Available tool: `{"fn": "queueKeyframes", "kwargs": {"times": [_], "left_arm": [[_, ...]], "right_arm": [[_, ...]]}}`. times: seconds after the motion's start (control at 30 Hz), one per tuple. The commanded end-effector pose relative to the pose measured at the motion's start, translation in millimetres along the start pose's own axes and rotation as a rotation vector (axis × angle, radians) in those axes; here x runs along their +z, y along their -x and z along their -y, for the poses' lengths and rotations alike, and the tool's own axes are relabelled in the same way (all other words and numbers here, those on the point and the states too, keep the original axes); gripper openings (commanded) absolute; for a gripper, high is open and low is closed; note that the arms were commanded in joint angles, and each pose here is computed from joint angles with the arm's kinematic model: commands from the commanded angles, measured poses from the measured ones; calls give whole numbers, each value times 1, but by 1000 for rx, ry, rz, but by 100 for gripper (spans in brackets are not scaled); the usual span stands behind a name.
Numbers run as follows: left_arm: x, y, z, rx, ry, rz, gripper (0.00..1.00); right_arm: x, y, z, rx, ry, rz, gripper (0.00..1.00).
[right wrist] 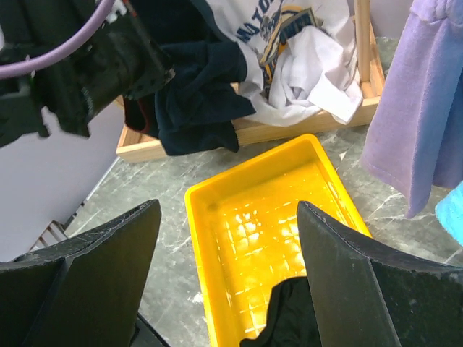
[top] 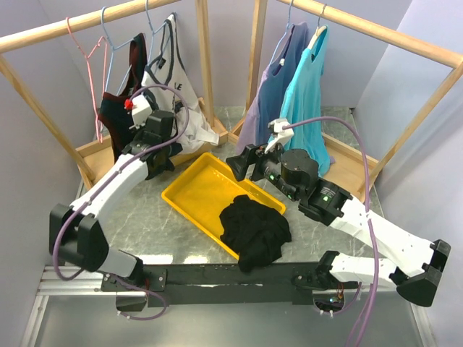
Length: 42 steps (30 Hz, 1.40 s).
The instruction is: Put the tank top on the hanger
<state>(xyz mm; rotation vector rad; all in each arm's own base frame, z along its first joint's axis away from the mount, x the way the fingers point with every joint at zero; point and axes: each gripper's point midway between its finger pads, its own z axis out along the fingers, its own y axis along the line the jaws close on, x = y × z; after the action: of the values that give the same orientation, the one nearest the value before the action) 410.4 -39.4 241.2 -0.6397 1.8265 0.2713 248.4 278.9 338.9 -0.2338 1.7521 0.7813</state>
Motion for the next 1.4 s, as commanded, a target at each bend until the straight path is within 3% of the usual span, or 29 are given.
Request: {"fn": "queueKeyframes", "kwargs": {"times": [0.0,0.23,0.33,0.47,0.57,1.07,1.13,1.37], "left_arm": [[12,33,18,-90,-12,71,1],[37,1,22,-67,-12,32,2],[38,-21,28,-54,-62,-31,21],[24,-38,25,-87,-137,-66,65],[9,-40,24,-101,-204,-78,75],[-98,-64,50,-95,-592,-204,91],[-118,-77,56,-83,-641,-243,99],[-171,-92,48,-99,-768,-333,99]], "right_arm": [[-1,23,-10,-2,20,53,83],[2,10,-7,-10,11,25,83],[2,6,-7,-12,14,17,83],[4,-1,-8,-16,19,-2,84],[5,-4,-10,-18,27,-11,84],[1,-16,-10,-20,26,-31,84],[-2,-21,-7,-23,21,-38,85],[-21,-34,5,-13,3,-61,86]]}}
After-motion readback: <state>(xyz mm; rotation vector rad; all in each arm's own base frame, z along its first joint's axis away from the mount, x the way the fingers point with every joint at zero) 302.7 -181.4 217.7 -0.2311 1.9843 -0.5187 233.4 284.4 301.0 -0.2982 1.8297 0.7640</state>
